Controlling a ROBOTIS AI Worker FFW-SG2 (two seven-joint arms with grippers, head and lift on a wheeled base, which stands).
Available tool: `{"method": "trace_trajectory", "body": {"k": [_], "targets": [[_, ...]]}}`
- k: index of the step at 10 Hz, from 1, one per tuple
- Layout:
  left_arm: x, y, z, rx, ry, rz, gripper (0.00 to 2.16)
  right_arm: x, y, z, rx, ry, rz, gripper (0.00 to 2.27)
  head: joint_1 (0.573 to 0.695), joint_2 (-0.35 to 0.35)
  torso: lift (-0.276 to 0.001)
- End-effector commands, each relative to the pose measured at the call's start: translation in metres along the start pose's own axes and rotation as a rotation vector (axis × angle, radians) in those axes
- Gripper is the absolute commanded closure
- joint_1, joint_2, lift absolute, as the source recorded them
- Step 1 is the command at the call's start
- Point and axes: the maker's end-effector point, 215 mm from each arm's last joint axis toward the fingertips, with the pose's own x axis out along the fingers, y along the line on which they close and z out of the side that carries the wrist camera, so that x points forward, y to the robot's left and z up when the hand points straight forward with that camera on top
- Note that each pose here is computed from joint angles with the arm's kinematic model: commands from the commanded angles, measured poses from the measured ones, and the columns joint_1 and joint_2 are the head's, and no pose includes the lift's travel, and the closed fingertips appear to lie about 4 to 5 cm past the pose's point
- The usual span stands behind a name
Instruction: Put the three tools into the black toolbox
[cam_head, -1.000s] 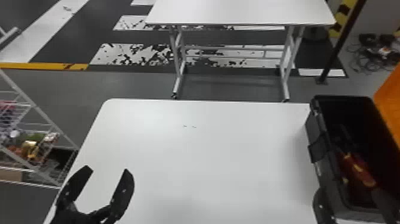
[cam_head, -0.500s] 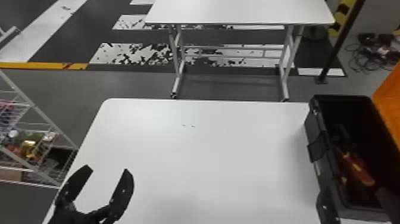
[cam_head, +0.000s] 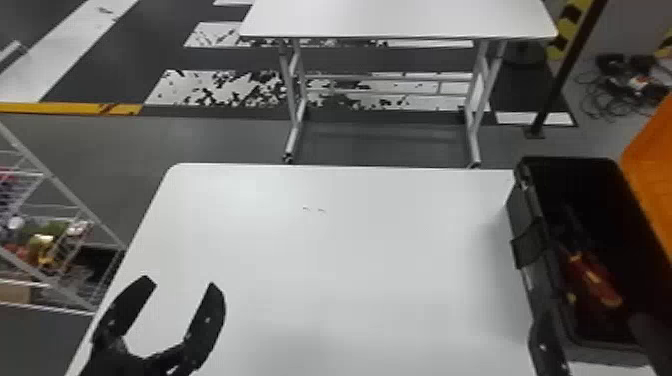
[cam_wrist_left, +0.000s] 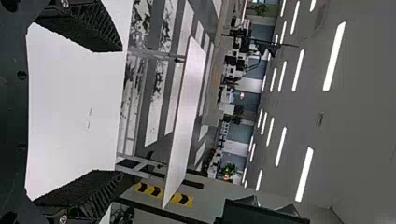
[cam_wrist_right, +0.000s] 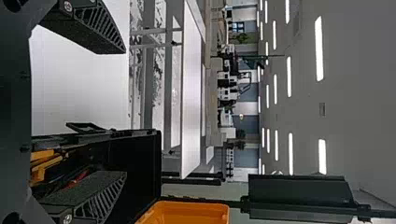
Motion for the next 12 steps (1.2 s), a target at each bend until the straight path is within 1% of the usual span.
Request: {"method": "trace_trajectory", "body": {"k": [1,3,5,9,12], "targets": [[0.001,-0.005,-0.004,-0.001,0.011,-0.007,0.07,-0.002,0.003,0.000,0.005,0.004,0.005,0.08,0.695,0.083,-0.051],[0.002,-0.014,-0.006,-0.002,0.013,-0.023,0.07,-0.004,0.011,0.000,0.012,0.006,0.016,0.08,0.695,0.075,-0.051],[0.002,-0.016,-0.006,0.003,0.015,-0.025,0.07,-0.005,0.016,-0.001,0.020,0.009,0.021,0.08,0.695,0.075,-0.051],[0.002,-0.024,-0.006,0.012,0.017,-0.038,0.07,-0.009,0.029,0.008,0.030,-0.022,0.025,0.08,0.695,0.082,-0.051],[0.002,-0.025,-0.007,0.013,0.020,-0.040,0.07,-0.012,0.028,0.012,0.032,-0.038,0.016,0.08,0.695,0.089,-0.051]]}}
